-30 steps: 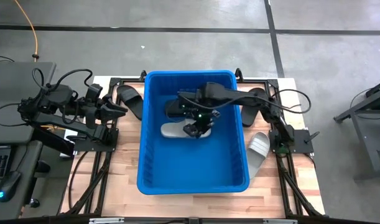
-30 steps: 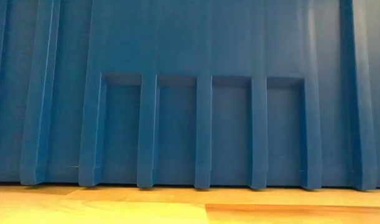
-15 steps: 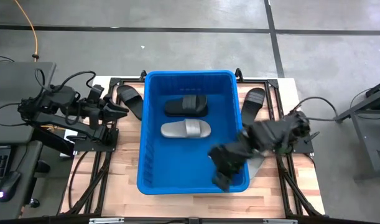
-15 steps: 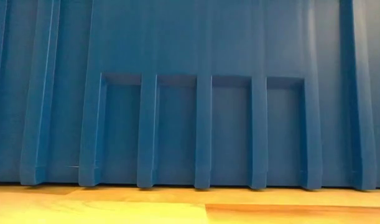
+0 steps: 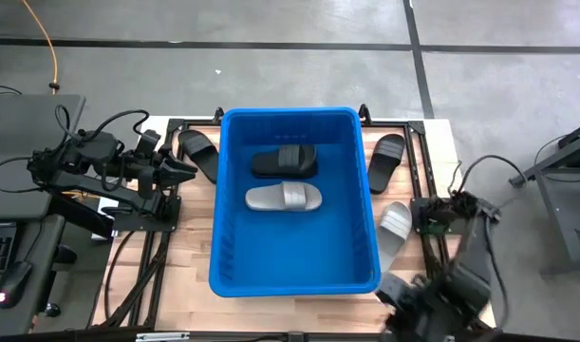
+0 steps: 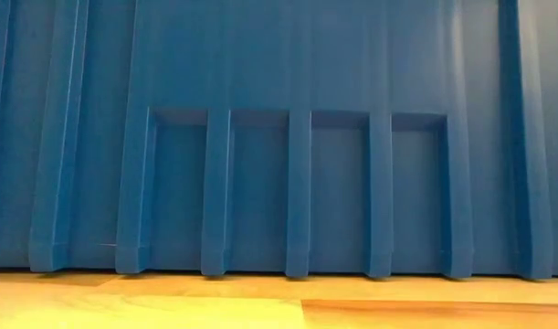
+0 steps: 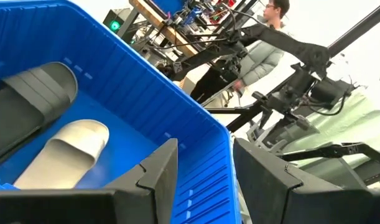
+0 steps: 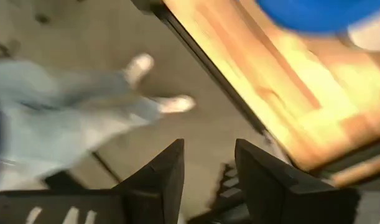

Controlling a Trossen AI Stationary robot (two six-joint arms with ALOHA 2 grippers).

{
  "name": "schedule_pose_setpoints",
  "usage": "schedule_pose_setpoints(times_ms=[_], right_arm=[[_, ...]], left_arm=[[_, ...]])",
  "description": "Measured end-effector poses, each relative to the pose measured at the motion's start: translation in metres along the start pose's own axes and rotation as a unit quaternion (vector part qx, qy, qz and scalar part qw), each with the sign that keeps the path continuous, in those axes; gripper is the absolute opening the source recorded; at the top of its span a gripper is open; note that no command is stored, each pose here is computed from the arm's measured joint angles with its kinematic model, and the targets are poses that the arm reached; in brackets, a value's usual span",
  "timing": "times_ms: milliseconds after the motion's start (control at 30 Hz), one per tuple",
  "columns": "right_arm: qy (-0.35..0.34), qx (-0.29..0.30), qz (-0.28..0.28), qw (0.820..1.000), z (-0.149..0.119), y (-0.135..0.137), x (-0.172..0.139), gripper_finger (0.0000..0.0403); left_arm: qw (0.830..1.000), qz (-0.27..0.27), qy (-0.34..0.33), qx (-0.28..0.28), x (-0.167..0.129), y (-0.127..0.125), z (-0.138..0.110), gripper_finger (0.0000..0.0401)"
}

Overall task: Pick and place slides into bin
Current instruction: Put the gray slide into the blue bin

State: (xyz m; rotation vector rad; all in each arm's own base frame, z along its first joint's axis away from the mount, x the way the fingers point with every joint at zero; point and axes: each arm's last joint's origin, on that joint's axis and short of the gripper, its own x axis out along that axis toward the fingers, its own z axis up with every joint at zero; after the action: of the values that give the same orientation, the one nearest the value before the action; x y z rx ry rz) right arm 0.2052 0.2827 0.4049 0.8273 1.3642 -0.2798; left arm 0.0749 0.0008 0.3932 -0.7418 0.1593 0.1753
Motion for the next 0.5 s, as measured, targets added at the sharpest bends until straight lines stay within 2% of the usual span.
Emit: schedule_pose_setpoints(times_ms=[200, 333, 433, 500], right_arm=[[0.004, -0.054, -0.086, 0.995, -0.038, -0.016, 0.039, 0.0129], [0.009, -0.064, -0.163, 0.984, -0.041, -0.032, 0.073, 0.0129], [0.017, -0.094, -0.225, 0.97, -0.045, -0.048, 0.1, 0.0129], [0.035, -0.088, -0.254, 0.963, -0.048, -0.059, 0.117, 0.0129]], left_arm=[[1.0, 0.007, 0.006, 0.012, 0.006, -0.001, 0.0, 0.0147], [1.0, 0.014, 0.014, 0.016, 0.01, -0.001, -0.001, 0.0147], [1.0, 0.019, 0.018, 0.011, 0.014, -0.001, -0.002, 0.0147], [1.0, 0.022, 0.021, 0.0, 0.016, -0.001, -0.002, 0.0147]])
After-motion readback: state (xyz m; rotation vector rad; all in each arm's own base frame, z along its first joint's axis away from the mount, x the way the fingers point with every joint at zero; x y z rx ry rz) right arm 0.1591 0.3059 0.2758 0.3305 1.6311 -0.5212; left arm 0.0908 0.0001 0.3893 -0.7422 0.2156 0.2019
